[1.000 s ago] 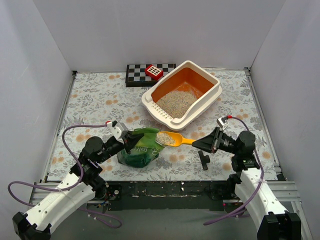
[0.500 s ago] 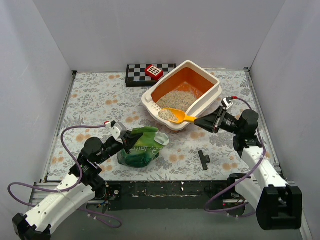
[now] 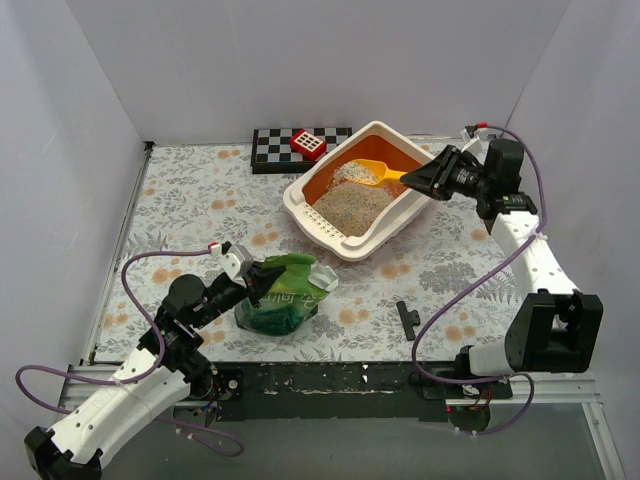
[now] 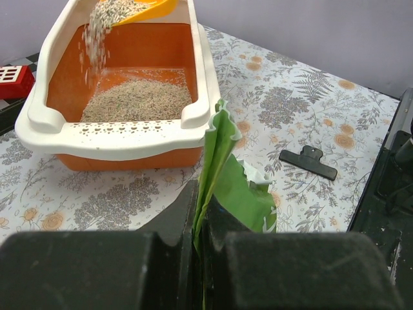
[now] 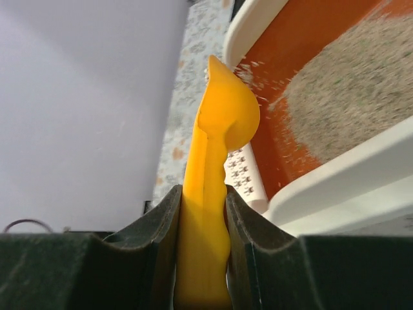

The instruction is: Fill the litter box with clean litter

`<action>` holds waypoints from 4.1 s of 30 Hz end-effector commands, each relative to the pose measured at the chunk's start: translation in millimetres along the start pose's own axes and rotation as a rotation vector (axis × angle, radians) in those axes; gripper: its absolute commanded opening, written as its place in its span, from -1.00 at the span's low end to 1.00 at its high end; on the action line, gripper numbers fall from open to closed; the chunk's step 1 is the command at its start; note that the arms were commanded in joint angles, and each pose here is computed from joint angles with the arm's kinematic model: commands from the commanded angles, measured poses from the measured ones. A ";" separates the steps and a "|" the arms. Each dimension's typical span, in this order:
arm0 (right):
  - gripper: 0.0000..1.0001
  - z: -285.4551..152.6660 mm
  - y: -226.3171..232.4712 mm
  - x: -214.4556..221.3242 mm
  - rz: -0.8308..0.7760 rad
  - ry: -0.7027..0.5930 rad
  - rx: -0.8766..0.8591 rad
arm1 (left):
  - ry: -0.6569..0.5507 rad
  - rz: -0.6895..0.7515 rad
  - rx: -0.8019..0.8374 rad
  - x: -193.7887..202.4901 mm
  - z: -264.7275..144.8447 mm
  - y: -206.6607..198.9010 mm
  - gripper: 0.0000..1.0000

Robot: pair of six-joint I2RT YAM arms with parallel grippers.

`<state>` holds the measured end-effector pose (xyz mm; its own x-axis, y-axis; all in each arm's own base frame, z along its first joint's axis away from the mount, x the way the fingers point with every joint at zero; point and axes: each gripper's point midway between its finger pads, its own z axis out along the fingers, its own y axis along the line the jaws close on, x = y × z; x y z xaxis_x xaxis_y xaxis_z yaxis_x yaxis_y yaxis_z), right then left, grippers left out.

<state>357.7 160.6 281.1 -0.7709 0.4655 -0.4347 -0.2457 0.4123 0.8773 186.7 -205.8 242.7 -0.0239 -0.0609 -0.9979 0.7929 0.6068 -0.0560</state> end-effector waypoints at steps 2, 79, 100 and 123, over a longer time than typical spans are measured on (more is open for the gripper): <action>-0.97 -12.2 -43.1 -15.6 -0.190 0.039 0.316 | 0.005 -0.003 -0.017 -1.1 0.9 3.1 -1.00; -0.97 -2.6 40.8 207.8 -0.413 0.686 0.145 | -0.021 0.029 0.035 -3.5 -4.2 -6.3 -1.00; -0.97 103.8 -23.6 314.2 -0.294 0.967 0.212 | -0.010 0.027 0.044 -3.0 -5.1 -8.1 -1.00; -0.97 74.8 39.8 345.9 -0.057 0.895 -0.357 | 0.038 0.028 0.086 10.8 -1.3 -13.4 -1.00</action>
<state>144.0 394.9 120.1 -0.8898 -0.3868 -0.2423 -0.3450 0.2224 0.9119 177.7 -209.5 226.9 -0.0439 -0.0103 -0.9990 0.8256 0.5627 -0.0421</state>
